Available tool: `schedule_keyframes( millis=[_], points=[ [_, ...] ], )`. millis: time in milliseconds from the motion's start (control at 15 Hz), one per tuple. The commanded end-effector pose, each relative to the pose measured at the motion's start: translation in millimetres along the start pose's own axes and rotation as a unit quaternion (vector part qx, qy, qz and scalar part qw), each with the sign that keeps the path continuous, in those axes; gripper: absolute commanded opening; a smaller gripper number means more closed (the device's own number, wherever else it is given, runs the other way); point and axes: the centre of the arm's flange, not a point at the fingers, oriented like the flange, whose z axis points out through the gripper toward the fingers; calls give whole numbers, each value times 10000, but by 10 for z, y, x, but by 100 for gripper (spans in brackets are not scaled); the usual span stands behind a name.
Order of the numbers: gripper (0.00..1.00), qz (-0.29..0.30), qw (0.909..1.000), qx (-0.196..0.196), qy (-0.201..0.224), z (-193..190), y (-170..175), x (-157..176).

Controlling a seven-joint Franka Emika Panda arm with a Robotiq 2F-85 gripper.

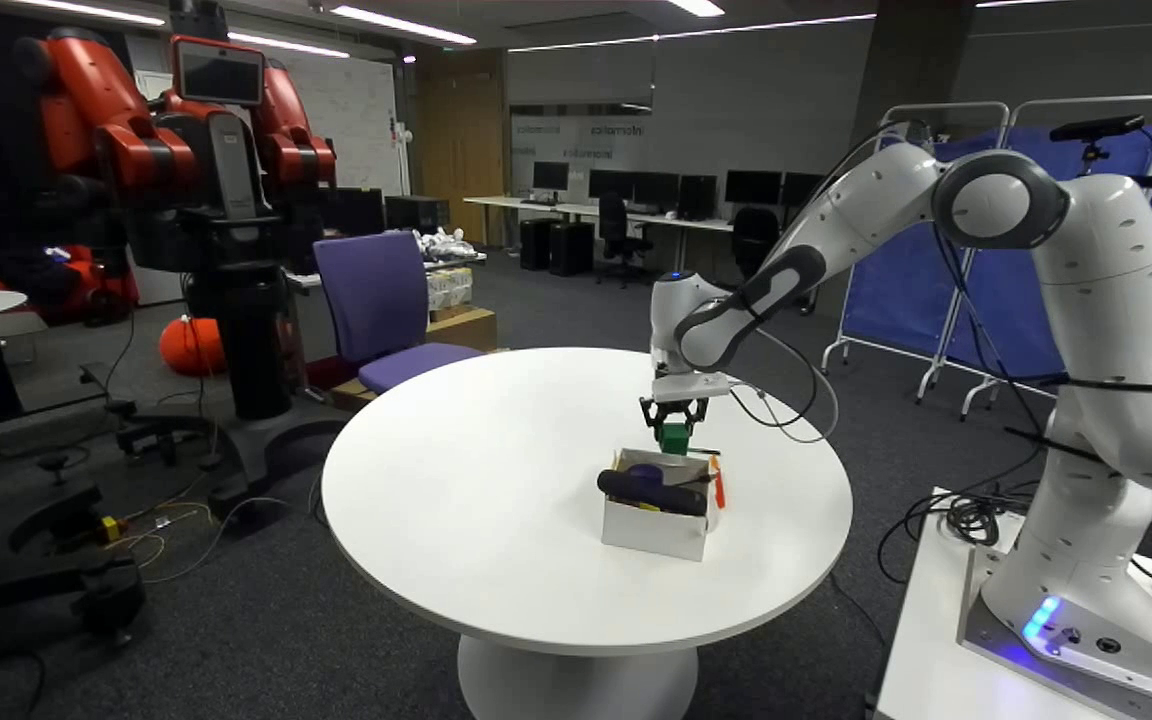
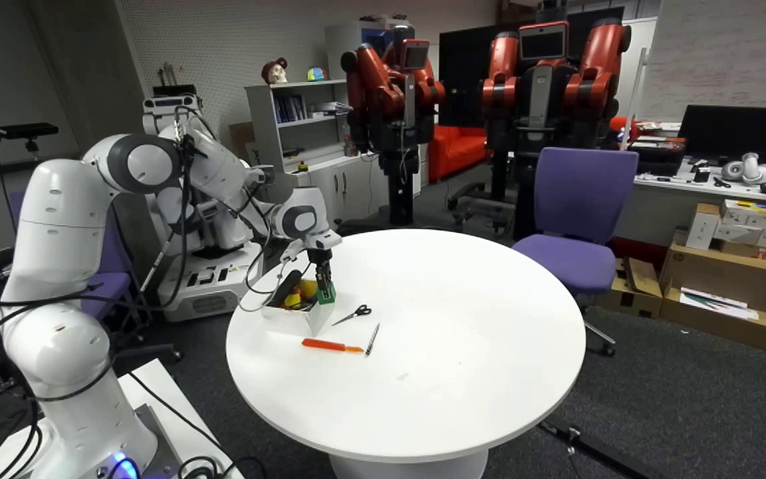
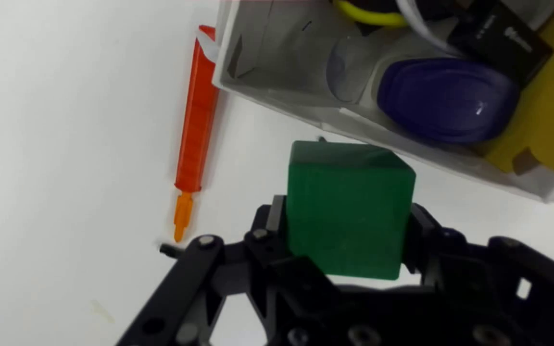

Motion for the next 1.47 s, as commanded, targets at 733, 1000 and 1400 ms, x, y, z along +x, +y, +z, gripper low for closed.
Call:
schedule_keyframes(
  millis=[733, 1000, 1400],
  points=[
    [32, -1030, 9931, -328, 453, -805, -188, -785],
    [40, -1019, 9943, -210, 223, -545, -173, -734],
    [100, -1013, 9948, 30, 67, -571, -158, -698]
  ],
)
